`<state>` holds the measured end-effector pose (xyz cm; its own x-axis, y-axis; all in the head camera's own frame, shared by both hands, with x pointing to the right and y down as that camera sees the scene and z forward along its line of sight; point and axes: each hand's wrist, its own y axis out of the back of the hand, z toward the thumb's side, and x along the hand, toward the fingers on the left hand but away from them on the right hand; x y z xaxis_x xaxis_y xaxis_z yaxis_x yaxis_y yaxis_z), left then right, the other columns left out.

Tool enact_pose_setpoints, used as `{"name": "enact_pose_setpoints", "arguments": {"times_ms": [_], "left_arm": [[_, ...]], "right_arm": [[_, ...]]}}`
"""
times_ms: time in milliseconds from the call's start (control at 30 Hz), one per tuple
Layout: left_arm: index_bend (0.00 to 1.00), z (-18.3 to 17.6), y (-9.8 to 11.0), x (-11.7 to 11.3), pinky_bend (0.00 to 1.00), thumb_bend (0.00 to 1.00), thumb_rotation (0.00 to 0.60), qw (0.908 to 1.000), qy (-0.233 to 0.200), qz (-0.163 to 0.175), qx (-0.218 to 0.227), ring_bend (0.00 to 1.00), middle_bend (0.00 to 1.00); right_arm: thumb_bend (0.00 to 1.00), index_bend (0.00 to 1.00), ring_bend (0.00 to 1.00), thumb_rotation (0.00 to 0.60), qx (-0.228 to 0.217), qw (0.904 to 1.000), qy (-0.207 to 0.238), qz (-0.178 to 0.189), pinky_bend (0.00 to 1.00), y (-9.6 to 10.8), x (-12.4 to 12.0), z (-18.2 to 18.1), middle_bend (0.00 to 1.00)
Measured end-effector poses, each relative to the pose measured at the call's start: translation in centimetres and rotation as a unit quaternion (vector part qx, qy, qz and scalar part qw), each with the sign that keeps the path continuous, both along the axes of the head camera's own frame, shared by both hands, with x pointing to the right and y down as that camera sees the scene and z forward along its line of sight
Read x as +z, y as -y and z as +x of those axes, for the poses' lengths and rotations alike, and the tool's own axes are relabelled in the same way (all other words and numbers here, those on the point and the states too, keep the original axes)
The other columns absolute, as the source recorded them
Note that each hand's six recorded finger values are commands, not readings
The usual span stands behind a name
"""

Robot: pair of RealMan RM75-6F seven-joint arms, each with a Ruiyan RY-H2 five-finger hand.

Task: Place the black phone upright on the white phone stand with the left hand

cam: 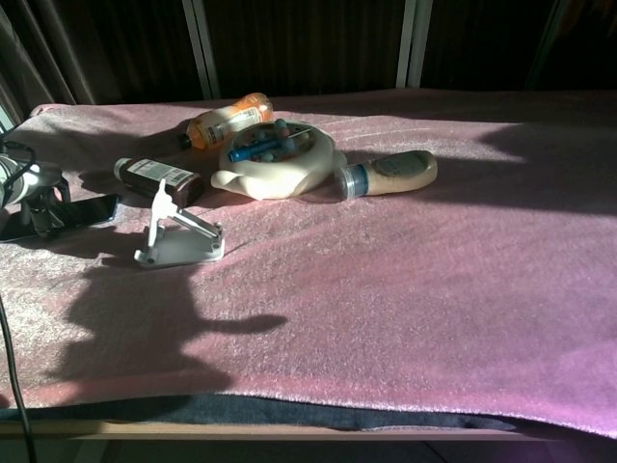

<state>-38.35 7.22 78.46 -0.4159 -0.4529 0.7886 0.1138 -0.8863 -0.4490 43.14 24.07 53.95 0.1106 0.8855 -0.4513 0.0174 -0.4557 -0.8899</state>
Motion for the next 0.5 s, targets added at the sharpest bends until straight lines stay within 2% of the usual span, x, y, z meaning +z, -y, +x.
{"name": "enact_pose_setpoints", "arguments": {"times_ms": [233, 500], "left_arm": [[0.8, -0.3, 0.5, -0.4, 0.21, 0.37, 0.6, 0.9998, -0.014, 0.014, 0.006, 0.65, 0.97], [0.84, -0.2, 1.4, -1.7, 0.21, 0.39, 0.6, 0.9969, -0.044, 0.058, 0.029, 0.67, 1.0]], "right_arm": [[0.12, 0.0, 0.0, 0.6, -0.003, 1.0, -0.001, -0.001, 0.0, 0.0, 0.1, -0.1, 0.0], [0.12, 0.0, 0.0, 0.6, 0.0, 1.0, 0.0, -0.001, 0.0, 0.0, 0.0, 0.0, 0.0]]}}
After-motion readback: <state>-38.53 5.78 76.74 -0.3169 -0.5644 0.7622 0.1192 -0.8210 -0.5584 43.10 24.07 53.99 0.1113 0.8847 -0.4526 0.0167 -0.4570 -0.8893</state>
